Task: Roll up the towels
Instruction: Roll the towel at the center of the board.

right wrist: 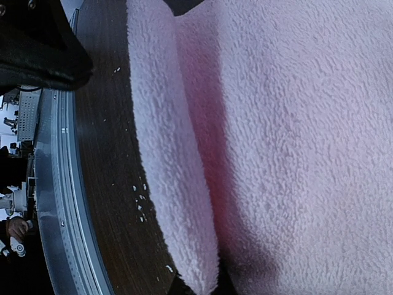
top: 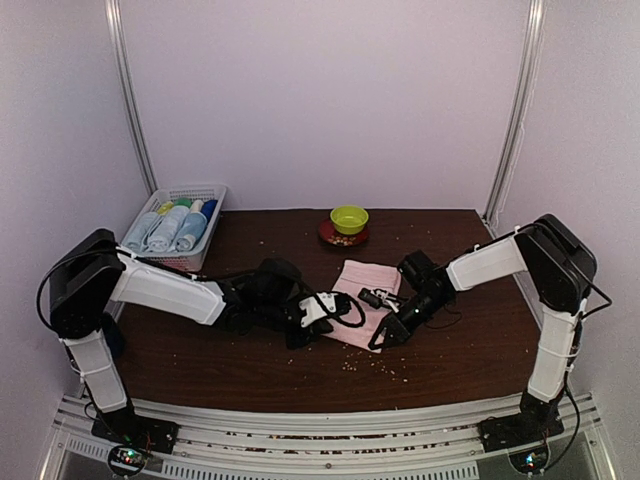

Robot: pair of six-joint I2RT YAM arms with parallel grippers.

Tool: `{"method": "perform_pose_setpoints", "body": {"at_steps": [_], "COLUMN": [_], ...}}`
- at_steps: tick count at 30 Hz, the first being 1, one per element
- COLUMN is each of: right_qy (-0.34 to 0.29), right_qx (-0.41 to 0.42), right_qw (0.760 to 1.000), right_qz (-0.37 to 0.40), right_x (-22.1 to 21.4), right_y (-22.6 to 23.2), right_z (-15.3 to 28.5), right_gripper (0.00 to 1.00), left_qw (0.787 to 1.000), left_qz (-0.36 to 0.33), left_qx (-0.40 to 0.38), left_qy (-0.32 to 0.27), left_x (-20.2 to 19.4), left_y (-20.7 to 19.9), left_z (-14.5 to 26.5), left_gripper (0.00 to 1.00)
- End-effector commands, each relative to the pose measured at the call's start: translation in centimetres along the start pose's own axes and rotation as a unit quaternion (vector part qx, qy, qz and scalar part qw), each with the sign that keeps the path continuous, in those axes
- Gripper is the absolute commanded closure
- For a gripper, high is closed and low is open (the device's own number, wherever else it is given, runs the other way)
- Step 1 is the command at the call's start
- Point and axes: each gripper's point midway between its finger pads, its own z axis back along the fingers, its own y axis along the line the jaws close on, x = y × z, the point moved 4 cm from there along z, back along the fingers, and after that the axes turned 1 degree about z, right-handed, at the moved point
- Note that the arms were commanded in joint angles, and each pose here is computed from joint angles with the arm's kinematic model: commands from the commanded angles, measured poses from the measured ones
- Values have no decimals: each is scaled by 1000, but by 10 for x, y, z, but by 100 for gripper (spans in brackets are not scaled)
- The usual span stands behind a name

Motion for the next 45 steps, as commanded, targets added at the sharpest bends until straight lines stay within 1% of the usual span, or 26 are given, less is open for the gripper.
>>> {"method": "perform_pose_setpoints", "body": {"at_steps": [1,4,10,16,20,22,28,31,35,37,42,45], "right_qy": [115,115,112,112,110,107,108,107,108,107,108,108], "right_qx": [-115,-116,-122,-124,-126,-127,-129,-128,-130,-130,-130,-130], "right_qw": [983,983,983,983,983,983,982,983,982,982,982,982], "right_qz": [-83,-82,-81,-81,-80,-78,-81,-80,-82,-82,-82,-82], "right_x": [-67,-67,-66,-66,-65,-64,-64,-63,-64,-64,-64,-64], "right_y": [-50,-50,-51,-51,-51,-50,-52,-52,-52,-52,-52,-52], "right_z": [-13,-12,-11,-11,-10,-9,-9,-9,-9,-9,-9,-9], "right_gripper": [100,100,100,100,100,100,100,100,100,100,100,100], "left_qw": [998,998,1000,1000,1000,1000,999,998,998,998,999,999], "left_qz": [-25,-20,-4,4,4,4,-21,-29,-21,-15,-6,1], "left_qx": [-38,-38,-11,19,10,4,-22,-12,7,17,32,40], "left_qy": [-44,-54,-17,9,16,14,-40,-53,-61,-61,-28,-20], "left_x": [13,14,3,-9,-12,-11,8,14,15,15,4,-1], "left_y": [-15,-16,-4,6,5,4,-7,-5,4,9,19,24], "left_z": [-3,-6,-30,-45,-53,-52,-25,-16,-14,-17,-34,-41], "left_gripper": [100,100,100,100,100,100,100,100,100,100,100,100]}}
